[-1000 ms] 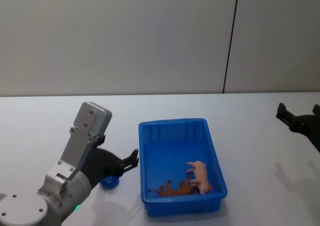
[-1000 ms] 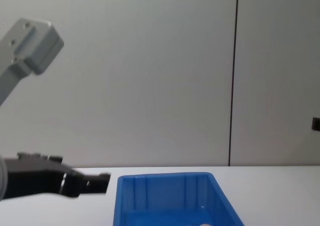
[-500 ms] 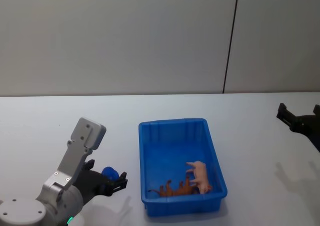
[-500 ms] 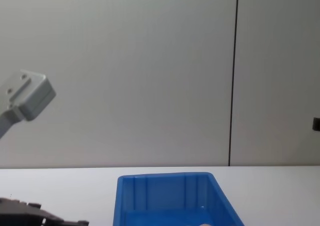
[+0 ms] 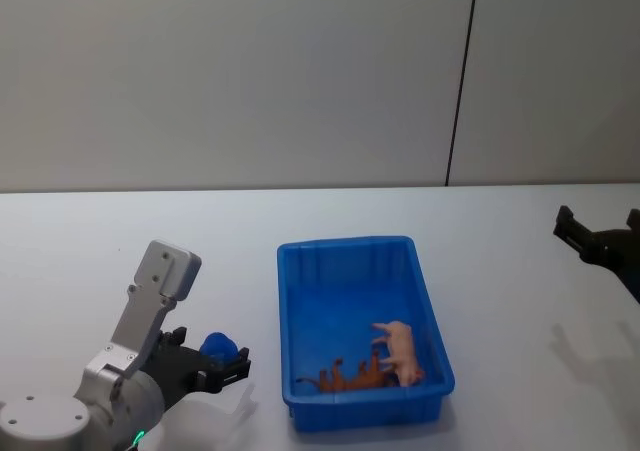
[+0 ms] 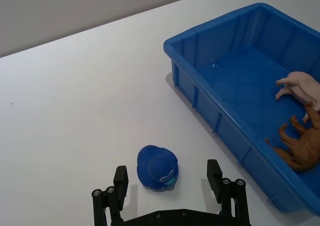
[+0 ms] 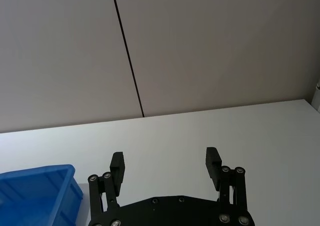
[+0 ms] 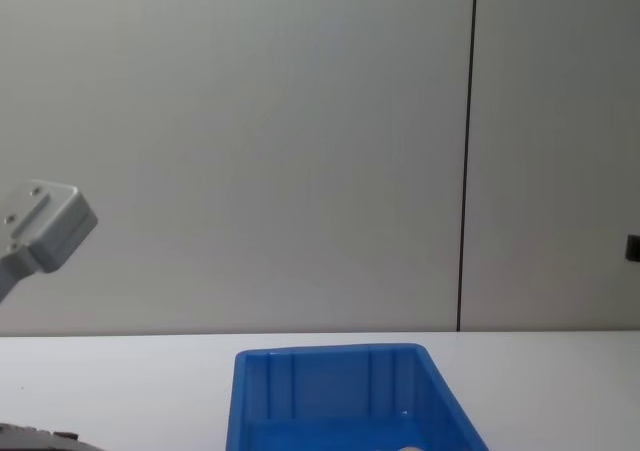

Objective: Pick up the two dolls from the table and place them into the box.

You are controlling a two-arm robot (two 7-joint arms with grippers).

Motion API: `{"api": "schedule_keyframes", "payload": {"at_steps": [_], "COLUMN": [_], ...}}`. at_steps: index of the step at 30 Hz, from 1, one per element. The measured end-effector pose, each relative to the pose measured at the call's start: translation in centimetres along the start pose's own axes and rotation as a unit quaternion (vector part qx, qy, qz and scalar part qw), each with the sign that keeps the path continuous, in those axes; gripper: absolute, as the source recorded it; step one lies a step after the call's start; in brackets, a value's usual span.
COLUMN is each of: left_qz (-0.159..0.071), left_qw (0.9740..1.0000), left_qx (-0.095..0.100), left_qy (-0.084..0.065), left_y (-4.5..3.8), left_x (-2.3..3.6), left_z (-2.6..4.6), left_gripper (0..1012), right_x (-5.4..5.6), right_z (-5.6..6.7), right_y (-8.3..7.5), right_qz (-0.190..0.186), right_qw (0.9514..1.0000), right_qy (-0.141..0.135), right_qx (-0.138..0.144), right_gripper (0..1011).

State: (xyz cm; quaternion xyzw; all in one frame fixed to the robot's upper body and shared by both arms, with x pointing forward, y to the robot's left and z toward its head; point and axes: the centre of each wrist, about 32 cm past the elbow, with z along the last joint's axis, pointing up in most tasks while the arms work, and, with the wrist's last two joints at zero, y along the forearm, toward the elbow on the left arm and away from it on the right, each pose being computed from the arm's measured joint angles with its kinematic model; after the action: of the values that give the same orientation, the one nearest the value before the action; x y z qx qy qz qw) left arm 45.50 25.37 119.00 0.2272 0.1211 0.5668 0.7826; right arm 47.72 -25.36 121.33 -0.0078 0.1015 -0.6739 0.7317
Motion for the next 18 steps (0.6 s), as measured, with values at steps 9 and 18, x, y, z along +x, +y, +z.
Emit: {"api": "schedule_keyframes", "payload": {"at_steps": [9,18], "left_qz": [-0.006,-0.006], "left_qw": [0.9998,0.9995], "left_qx": [0.005,0.017], "left_qy": [0.016,0.025], "left_y": [-0.88,-1.53], "left_x": [0.41,0.79], "left_z": [-0.57,-1.2], "left_gripper": [1001,1001], "right_x": [0.0,0.0], "right_z": [0.0,0.0], "right_y": [0.0,0.0], "right_qz": [0.0,0.0], "right_qw": [1.0,1.0], "right_qy": [0.0,0.0], "right_qx": [0.0,0.0], "right_gripper": [1000,1000]}}
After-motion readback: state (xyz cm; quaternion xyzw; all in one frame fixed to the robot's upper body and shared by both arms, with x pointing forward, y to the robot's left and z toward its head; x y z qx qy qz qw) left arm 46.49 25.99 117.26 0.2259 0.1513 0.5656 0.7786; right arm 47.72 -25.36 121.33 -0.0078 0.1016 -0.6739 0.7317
